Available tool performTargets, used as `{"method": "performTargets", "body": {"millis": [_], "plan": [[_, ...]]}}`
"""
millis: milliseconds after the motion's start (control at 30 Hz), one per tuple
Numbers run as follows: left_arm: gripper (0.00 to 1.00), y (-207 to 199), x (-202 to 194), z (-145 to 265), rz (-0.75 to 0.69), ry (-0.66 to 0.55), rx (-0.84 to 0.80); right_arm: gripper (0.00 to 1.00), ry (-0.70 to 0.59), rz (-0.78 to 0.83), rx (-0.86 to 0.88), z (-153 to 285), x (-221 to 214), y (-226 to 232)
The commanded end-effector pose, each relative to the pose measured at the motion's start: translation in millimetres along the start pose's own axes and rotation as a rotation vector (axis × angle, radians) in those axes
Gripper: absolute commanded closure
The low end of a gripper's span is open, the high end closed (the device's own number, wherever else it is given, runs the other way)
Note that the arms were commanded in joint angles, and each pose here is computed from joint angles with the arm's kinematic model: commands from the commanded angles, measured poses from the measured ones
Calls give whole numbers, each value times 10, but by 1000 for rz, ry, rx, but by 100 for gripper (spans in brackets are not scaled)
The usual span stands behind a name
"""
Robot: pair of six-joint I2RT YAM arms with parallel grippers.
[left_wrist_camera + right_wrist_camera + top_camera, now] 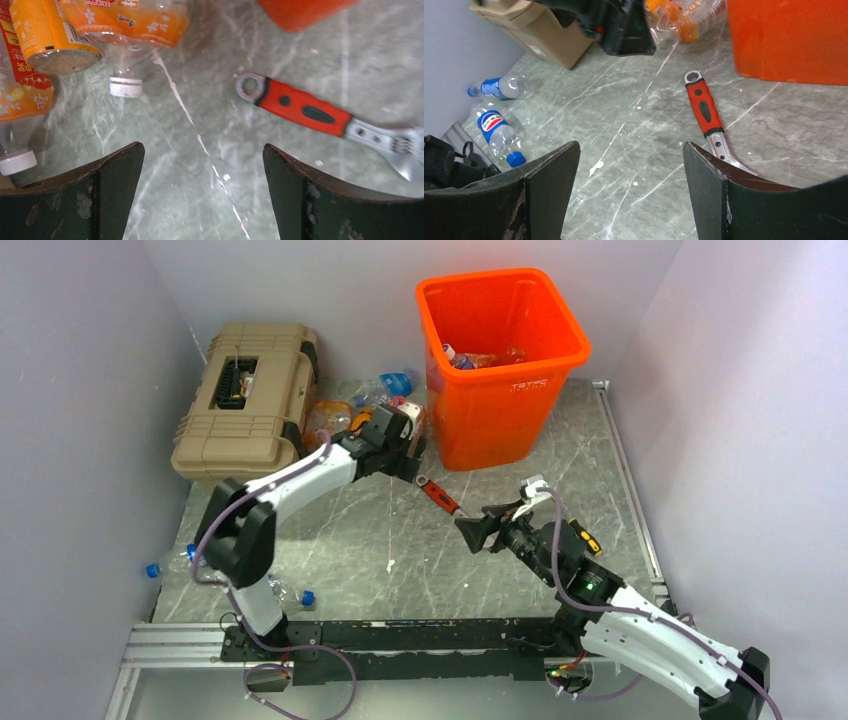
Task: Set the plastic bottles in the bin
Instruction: Pick up the plastic bottle at the center of the board.
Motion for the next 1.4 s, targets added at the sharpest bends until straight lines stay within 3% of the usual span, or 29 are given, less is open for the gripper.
{"method": "performTargets", "body": {"millis": [0,267,500,767,1067,1367], "plan": [[6,270,61,-260,-64,69,163,21,-49,-13,-4,105,82,-17],[7,525,160,-591,-110,132,206,20,-60,-8,18,154,87,-4],[8,711,202,-797,-162,148,136,20,-65,-6,28,161,99,7],[15,687,175,-988,-210,170,41,20,-73,-8,19,168,121,-4],[26,749,105,-1215,-230,211,40,20,-60,-2,6,143,98,-17],[44,770,31,-1185,-218,199,41,21,-63,-2,-1,139,116,-21]]}}
Point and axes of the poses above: each gripper's point midway between its finger pads, its own z axis back along the fingers, its own y axis along the line the jaws close on, x = y × z, the point moved 5 cm from there along z, back along the fingers, and after that the axes turned 9 degrees about z, right-handed, at the moved point
